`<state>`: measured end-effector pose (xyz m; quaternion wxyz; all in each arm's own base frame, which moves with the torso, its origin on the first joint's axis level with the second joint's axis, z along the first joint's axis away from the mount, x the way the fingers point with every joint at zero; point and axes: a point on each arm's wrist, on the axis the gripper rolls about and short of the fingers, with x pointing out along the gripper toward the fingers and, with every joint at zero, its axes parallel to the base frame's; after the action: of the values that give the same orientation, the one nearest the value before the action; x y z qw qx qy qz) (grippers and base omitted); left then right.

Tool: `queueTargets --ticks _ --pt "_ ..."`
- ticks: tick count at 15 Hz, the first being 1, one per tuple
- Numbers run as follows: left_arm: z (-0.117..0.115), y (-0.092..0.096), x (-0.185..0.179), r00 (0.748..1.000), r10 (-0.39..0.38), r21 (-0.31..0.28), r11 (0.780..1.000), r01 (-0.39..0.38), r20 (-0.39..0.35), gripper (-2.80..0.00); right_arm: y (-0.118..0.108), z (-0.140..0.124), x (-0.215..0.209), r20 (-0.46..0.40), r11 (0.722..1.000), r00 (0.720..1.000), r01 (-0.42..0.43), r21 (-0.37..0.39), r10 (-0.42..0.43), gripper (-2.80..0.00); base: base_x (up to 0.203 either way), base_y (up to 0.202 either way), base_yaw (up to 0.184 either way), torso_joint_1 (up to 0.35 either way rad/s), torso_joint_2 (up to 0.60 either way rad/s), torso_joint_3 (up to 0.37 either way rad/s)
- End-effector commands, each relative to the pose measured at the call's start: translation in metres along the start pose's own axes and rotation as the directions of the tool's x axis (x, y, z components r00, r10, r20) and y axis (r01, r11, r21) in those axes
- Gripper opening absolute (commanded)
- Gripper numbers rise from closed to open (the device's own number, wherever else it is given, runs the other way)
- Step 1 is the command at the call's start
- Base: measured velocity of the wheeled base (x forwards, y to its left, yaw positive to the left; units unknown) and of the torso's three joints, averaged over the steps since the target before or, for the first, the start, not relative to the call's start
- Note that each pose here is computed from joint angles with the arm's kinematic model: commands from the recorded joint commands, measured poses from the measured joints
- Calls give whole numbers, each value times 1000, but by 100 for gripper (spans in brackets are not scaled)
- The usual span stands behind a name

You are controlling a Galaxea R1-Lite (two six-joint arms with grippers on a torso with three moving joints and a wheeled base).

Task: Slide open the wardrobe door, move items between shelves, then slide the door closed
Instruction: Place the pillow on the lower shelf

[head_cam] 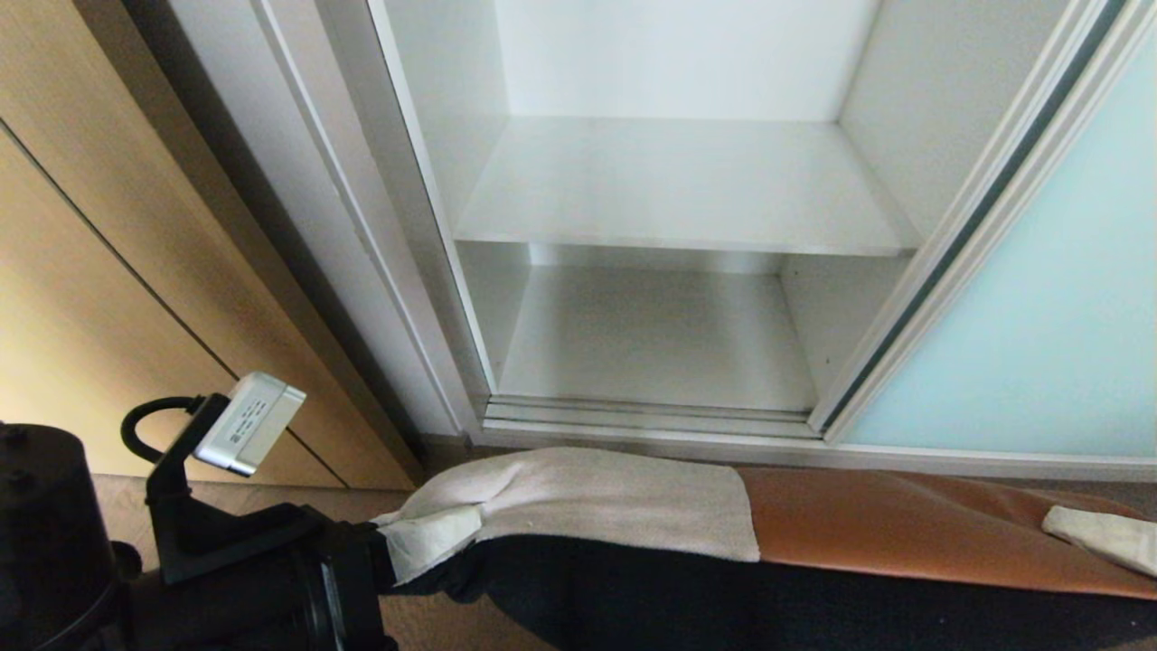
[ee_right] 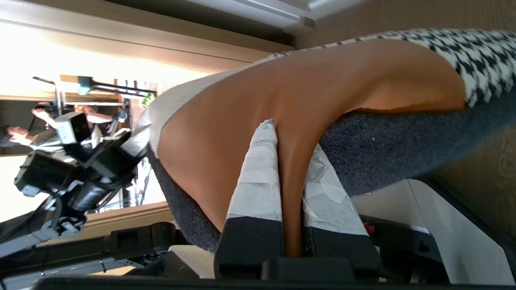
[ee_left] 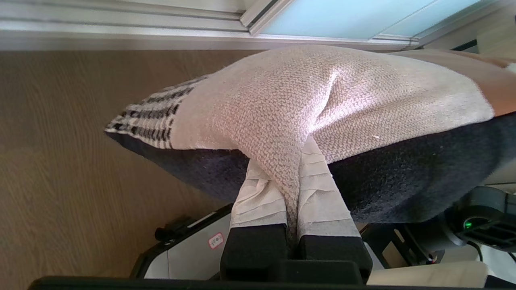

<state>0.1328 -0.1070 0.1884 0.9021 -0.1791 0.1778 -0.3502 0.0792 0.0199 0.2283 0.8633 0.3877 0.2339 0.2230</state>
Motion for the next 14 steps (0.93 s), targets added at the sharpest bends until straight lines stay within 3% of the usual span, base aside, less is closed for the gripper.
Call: queueTargets --ticks 1,7,14 --pt "2 -2 -5 1000 -13 -1 1000 13 18 -280 -2 6 11 -19 1000 1000 8 13 -7 -280 0 0 0 6 2 -201" --pt "1 -1 -4 1000 -13 -1 1000 13 14 -280 -4 18 38 -35 1000 999 -17 3 17 -280 0 0 0 3 1 -197" --pt "3 -1 1 1000 -10 -5 1000 10 8 -280 -4 16 36 -33 1000 999 -18 7 19 -280 0 0 0 1 4 -196"
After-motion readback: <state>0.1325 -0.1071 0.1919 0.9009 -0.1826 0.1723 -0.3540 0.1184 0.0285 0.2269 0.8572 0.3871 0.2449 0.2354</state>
